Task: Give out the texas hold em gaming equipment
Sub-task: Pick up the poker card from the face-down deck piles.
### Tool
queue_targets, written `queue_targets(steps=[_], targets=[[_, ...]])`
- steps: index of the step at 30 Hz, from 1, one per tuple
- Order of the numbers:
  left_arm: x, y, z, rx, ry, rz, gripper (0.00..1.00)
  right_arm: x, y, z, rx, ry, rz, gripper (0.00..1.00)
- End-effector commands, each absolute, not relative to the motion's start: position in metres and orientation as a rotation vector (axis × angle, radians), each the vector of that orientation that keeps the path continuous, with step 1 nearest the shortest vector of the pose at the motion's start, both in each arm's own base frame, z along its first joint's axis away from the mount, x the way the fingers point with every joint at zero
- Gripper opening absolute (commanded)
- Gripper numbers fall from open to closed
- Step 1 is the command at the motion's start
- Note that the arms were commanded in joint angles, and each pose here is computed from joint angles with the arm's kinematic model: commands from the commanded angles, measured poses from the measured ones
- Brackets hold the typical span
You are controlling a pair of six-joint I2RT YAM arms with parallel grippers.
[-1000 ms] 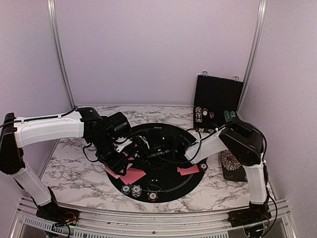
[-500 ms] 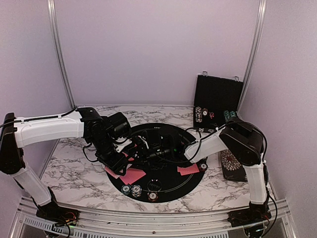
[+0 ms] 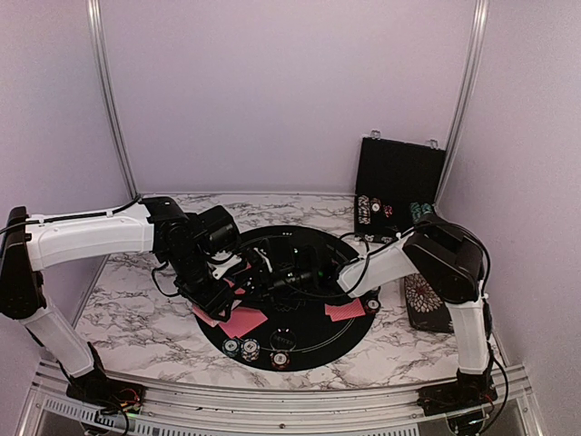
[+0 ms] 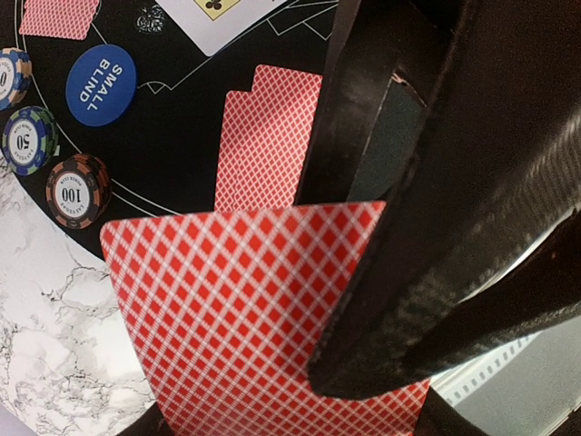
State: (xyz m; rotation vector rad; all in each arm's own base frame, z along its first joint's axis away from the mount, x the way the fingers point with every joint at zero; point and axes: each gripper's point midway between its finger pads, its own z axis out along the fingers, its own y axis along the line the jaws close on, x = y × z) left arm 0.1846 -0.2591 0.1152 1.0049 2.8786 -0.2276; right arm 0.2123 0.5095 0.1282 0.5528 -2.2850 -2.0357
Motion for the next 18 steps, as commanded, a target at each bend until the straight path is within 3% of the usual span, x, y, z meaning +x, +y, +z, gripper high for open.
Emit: queue_targets(steps=[1,18], targets=[[0.182,-0.260,0.122,1.016,2.872,-0.241,0.51,0.219,0.508,0.135,0.529,-2.330,-2.034,0.34],[0.182,-0.260,0.121,1.016,2.874,-0.241,0.51,0.227,0.495,0.138,0.482,-2.357,-2.055,0.31]])
